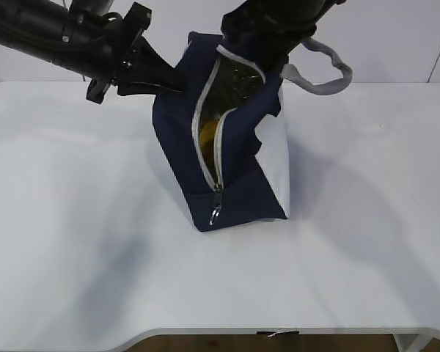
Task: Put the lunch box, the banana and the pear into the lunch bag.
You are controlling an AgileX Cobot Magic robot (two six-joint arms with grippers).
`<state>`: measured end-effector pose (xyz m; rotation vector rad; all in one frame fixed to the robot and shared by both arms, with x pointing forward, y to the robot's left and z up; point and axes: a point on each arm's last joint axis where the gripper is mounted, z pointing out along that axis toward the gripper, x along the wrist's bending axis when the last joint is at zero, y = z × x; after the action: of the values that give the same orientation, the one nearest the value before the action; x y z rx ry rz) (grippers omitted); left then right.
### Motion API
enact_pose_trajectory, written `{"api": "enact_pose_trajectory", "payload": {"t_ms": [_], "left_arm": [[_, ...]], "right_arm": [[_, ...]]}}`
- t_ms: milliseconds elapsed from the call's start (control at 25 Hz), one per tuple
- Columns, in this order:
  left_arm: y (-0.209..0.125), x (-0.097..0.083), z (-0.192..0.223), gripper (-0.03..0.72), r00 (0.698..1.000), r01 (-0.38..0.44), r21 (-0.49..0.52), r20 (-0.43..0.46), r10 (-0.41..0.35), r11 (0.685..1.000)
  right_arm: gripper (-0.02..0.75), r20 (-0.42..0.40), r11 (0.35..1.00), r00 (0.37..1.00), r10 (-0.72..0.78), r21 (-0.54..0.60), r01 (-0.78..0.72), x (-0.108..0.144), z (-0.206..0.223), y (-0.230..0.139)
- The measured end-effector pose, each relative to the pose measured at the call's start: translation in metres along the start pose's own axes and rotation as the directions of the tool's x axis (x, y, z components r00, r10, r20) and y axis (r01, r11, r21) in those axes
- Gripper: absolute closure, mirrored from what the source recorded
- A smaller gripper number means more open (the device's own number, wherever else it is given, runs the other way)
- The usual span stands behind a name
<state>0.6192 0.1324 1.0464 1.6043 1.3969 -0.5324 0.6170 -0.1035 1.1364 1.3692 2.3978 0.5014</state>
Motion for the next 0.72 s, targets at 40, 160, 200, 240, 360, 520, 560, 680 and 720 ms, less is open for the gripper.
{"api": "enact_pose_trajectory", "payload": {"t_ms": [40, 160, 200, 240, 360, 520, 560, 680, 720], "left_arm": [[-0.001, -0.001, 0.001, 0.673, 1.0, -0.005, 0.003, 0.004, 0.005, 1.0], [0.0, -0.002, 0.001, 0.673, 1.0, -0.006, -0.011, 0.005, 0.006, 1.0], [0.001, -0.001, 0.001, 0.673, 1.0, -0.008, -0.015, 0.003, 0.008, 1.0], [0.001, -0.001, 0.001, 0.673, 1.0, -0.01, -0.019, 0.001, 0.01, 1.0], [0.002, -0.001, 0.001, 0.673, 1.0, -0.013, -0.027, -0.004, 0.013, 1.0], [0.002, 0.0, 0.002, 0.673, 1.0, -0.023, -0.033, -0.019, 0.023, 0.999], [0.003, 0.001, 0.002, 0.673, 0.999, -0.026, -0.035, -0.024, 0.025, 0.999], [0.003, 0.001, 0.002, 0.673, 0.999, -0.028, -0.042, -0.03, 0.026, 0.999], [0.003, 0.001, 0.002, 0.673, 0.999, -0.029, -0.043, -0.03, 0.027, 0.999]], "right_arm": [[0.731, -0.001, 1.0, 1.0, -0.001, 0.012, 0.001, 0.0, 0.005, 0.0], [0.731, -0.001, 1.0, 1.0, -0.002, 0.018, 0.002, 0.001, 0.01, 0.0], [0.731, 0.0, 1.0, 1.0, 0.0, 0.019, 0.0, 0.001, 0.011, 0.0], [0.731, 0.006, 1.0, 1.0, 0.005, 0.017, -0.005, 0.0, 0.011, 0.0], [0.731, 0.015, 0.999, 1.0, 0.025, 0.026, -0.025, 0.0, 0.016, 0.0], [0.731, 0.015, 0.999, 1.0, 0.028, 0.042, -0.028, 0.001, 0.027, 0.001], [0.731, 0.015, 0.999, 1.0, 0.027, 0.042, -0.028, 0.001, 0.029, 0.001], [0.73, 0.012, 0.998, 1.0, 0.028, 0.049, -0.028, 0.002, 0.037, 0.002], [0.73, 0.012, 0.998, 0.999, 0.029, 0.051, -0.03, 0.002, 0.04, 0.002]]}}
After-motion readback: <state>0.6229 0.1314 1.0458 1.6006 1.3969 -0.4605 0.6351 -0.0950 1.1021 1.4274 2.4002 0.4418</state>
